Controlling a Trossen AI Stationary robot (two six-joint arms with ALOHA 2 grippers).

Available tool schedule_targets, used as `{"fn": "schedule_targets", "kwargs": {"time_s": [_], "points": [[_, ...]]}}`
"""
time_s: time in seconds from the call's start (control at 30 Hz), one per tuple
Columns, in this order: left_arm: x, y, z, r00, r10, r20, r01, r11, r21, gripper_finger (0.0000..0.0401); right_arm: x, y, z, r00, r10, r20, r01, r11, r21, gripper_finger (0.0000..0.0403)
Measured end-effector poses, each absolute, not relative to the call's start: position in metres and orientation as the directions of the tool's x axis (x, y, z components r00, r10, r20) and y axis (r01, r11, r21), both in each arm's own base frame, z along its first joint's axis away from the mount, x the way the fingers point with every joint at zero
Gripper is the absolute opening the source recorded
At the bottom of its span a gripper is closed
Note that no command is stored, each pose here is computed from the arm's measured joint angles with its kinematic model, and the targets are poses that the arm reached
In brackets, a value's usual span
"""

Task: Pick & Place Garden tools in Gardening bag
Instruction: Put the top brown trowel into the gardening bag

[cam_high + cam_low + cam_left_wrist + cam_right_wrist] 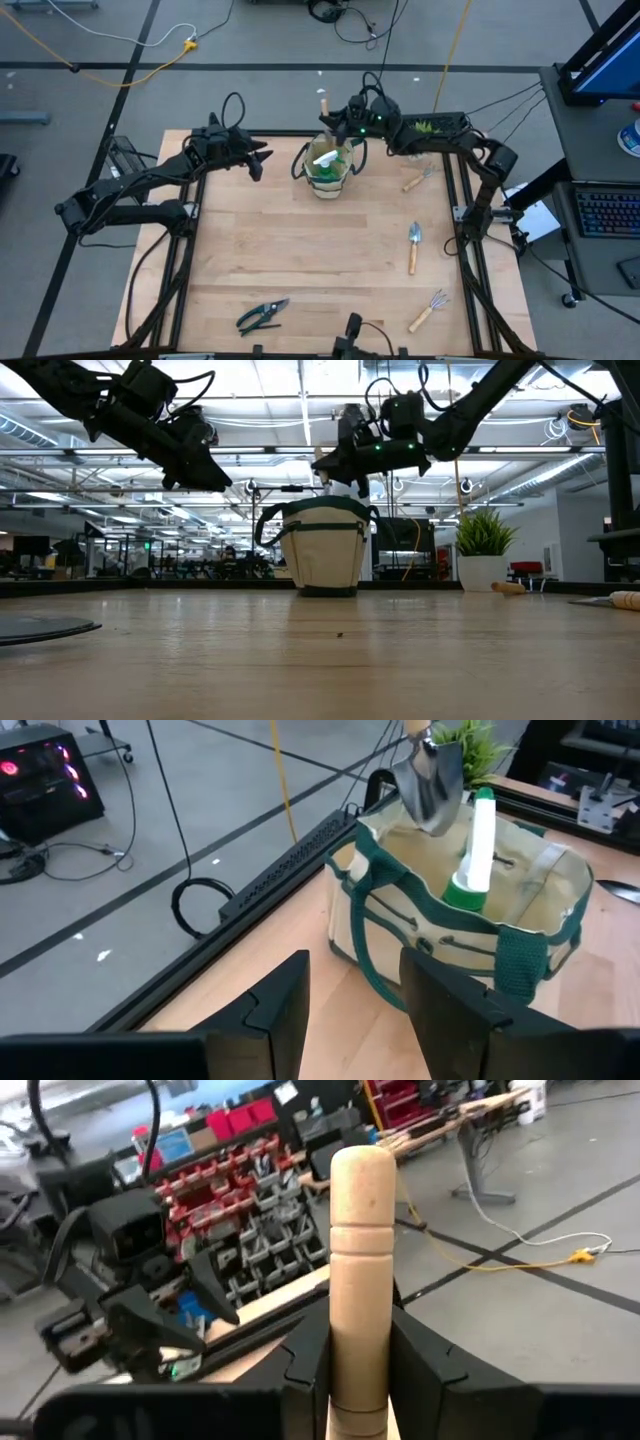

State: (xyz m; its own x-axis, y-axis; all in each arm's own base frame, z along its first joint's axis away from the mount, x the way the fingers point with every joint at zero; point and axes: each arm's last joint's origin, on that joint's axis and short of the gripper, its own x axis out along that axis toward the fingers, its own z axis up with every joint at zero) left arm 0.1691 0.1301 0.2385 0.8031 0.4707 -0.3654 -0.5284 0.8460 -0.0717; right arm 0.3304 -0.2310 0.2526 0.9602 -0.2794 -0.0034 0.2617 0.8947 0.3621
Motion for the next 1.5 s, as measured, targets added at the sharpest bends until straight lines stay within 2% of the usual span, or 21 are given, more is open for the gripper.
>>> {"fn": "schedule_targets", "kwargs": {"time_s": [0.47,0.73,0.9,1.33,1.5], "points": [[0.168,0.129,0.236,0.795,0.464,-0.390,-0.526,0.849,-0.061,0.0161,0.332,-0.238,0.230,0.965,-0.244,-0.096,0.261,0.917,0.303,0.0062],[0.168,0.129,0.236,0.795,0.464,-0.390,-0.530,0.845,-0.074,0.0161,0.340,-0.242,0.212,0.973,-0.222,-0.060,0.230,0.925,0.302,0.0062],[0.168,0.129,0.236,0.793,0.465,-0.394,-0.532,0.843,-0.075,0.0161,0.343,-0.241,0.203,0.973,-0.213,-0.083,0.228,0.923,0.309,0.0062],[0.168,0.129,0.235,0.791,0.465,-0.399,-0.534,0.842,-0.077,0.0161,0.343,-0.239,0.202,0.974,-0.211,-0.085,0.227,0.932,0.282,0.0062],[0.168,0.129,0.235,0.791,0.465,-0.398,-0.534,0.842,-0.077,0.0161,0.344,-0.238,0.201,0.973,-0.206,-0.101,0.226,0.932,0.282,0.0089]]}}
